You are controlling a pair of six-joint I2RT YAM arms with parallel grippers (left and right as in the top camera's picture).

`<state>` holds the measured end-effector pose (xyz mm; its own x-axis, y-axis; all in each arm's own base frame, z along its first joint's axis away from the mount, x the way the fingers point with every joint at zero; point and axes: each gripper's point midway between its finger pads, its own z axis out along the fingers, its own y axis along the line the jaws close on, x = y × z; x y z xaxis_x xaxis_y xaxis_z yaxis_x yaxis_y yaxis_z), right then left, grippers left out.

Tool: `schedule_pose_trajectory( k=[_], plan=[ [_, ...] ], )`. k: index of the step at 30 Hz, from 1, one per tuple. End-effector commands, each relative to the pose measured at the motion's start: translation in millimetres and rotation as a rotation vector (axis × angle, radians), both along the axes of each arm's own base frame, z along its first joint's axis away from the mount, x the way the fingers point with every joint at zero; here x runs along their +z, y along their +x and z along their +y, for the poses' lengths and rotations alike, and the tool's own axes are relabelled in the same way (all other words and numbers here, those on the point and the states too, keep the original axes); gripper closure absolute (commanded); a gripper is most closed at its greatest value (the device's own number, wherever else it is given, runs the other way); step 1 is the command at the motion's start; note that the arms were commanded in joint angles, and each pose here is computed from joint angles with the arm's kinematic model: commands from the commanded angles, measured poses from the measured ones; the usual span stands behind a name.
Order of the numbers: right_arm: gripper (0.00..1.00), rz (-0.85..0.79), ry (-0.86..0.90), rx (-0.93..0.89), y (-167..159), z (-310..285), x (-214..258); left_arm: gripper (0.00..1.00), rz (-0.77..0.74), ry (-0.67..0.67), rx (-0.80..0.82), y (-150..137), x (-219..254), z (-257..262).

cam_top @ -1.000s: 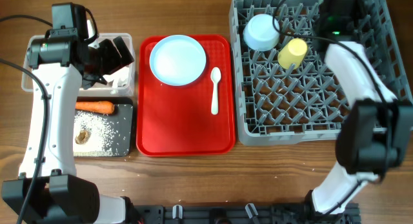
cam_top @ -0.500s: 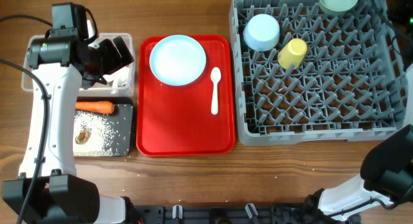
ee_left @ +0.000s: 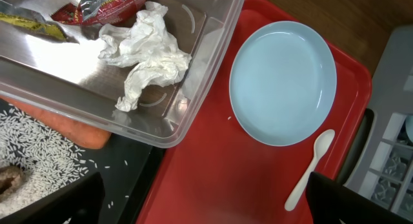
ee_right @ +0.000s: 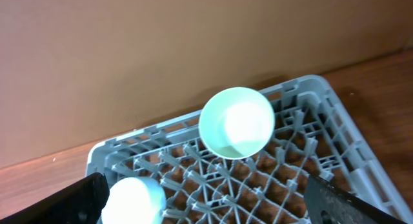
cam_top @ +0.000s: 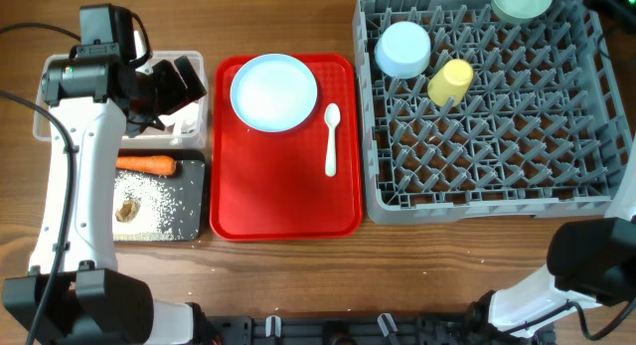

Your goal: Sort waste into correct bins and load items into the dishwasher rack

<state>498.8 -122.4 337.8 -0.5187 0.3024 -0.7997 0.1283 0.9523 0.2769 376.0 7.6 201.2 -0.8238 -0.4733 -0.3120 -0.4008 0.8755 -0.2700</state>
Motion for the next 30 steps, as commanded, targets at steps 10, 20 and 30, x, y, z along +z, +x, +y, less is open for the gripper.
schedule_pose_trajectory(
  k=[10, 20, 30],
  plan=[
    [0.12, 0.189, 0.047, -0.001, 57.8, -21.5, -141.6, 0.0, -0.019, -0.009, 0.0, 2.7, 5.3, -0.4],
    [0.26, 0.178, -0.023, -0.101, 87.9, -52.8, -189.4, 0.0, -0.018, -0.009, 0.0, 2.6, 5.3, -0.5],
    [0.41, 0.147, 0.006, -0.109, 111.5, -48.4, -221.9, 0.0, -0.018, -0.009, 0.0, 2.6, 5.3, -0.5]
  ],
)
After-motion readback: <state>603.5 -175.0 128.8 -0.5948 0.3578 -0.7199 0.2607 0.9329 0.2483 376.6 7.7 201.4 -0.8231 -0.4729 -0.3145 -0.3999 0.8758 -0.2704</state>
